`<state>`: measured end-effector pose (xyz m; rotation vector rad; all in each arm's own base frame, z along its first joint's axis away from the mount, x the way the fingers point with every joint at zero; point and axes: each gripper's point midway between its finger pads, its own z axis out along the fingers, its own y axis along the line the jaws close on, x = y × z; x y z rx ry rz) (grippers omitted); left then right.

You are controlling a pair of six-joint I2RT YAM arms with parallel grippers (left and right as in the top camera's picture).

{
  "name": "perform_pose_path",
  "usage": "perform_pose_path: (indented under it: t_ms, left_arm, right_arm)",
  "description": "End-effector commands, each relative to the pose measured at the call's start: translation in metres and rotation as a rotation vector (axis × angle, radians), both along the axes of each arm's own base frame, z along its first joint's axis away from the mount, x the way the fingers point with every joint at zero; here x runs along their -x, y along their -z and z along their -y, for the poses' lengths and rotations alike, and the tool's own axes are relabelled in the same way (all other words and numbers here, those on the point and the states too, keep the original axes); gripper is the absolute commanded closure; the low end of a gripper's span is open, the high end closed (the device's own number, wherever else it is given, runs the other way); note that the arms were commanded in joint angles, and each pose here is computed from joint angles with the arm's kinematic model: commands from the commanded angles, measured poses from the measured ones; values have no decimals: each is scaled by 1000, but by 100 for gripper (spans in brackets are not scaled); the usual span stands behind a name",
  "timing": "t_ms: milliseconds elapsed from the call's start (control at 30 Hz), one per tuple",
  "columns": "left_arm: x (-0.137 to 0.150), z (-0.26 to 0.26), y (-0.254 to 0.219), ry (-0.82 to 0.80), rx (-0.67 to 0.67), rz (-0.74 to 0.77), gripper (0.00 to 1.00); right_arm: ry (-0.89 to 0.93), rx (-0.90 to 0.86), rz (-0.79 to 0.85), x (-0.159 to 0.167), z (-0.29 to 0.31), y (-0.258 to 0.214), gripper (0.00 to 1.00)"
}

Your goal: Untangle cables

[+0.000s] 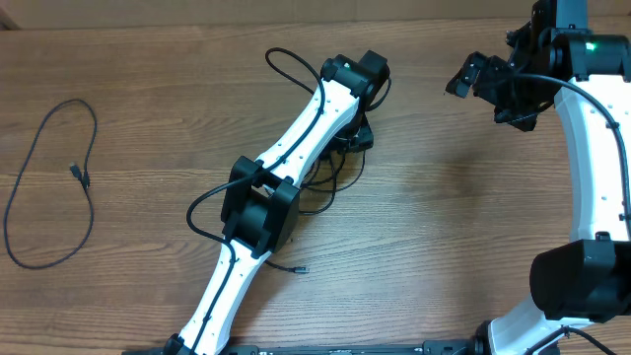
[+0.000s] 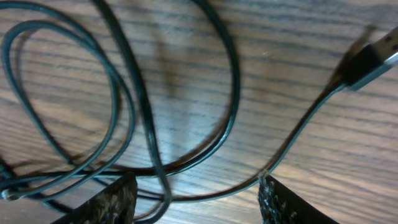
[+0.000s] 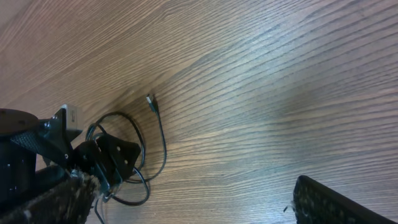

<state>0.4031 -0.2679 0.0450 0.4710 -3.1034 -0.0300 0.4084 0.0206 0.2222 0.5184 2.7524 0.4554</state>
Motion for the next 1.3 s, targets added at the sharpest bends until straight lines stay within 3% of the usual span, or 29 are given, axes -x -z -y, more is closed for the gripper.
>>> perform_pose_path:
  t_ms: [0, 267, 467, 700, 800, 833, 933, 1033, 1167, 1267]
  left_arm:
    - [4, -16, -5, -16, -80, 3, 38]
    - [8, -8, 0, 29, -134, 36, 42]
    - [9, -18, 14, 67, -185, 24, 66]
    - [19, -27, 39, 85, -227, -33, 67]
    - [23, -30, 45, 88, -239, -51, 85]
    - [23, -31, 46, 108, -237, -53, 95]
    - [20, -17, 44, 175, -159, -59, 96]
    - [3, 4, 10, 301, -32, 1, 96]
    - [-28, 8, -116, 406, 101, 272, 96]
    - [-23, 10, -205, 505, 239, 451, 95]
  right_arm:
    - [-5, 18, 62, 1, 2, -20, 0]
    - [1, 31, 57, 2, 4, -19, 0]
    - [-6, 37, 51, 3, 4, -18, 0]
    - [-15, 48, 36, 7, 5, -17, 0]
    - [-16, 48, 35, 7, 5, -17, 0]
    - [-15, 48, 36, 7, 5, -17, 0]
    - [-16, 48, 35, 7, 5, -17, 0]
    - [-11, 60, 30, 8, 8, -16, 0]
    - [-10, 61, 29, 9, 8, -15, 0]
    - [-14, 53, 16, 12, 6, -15, 0]
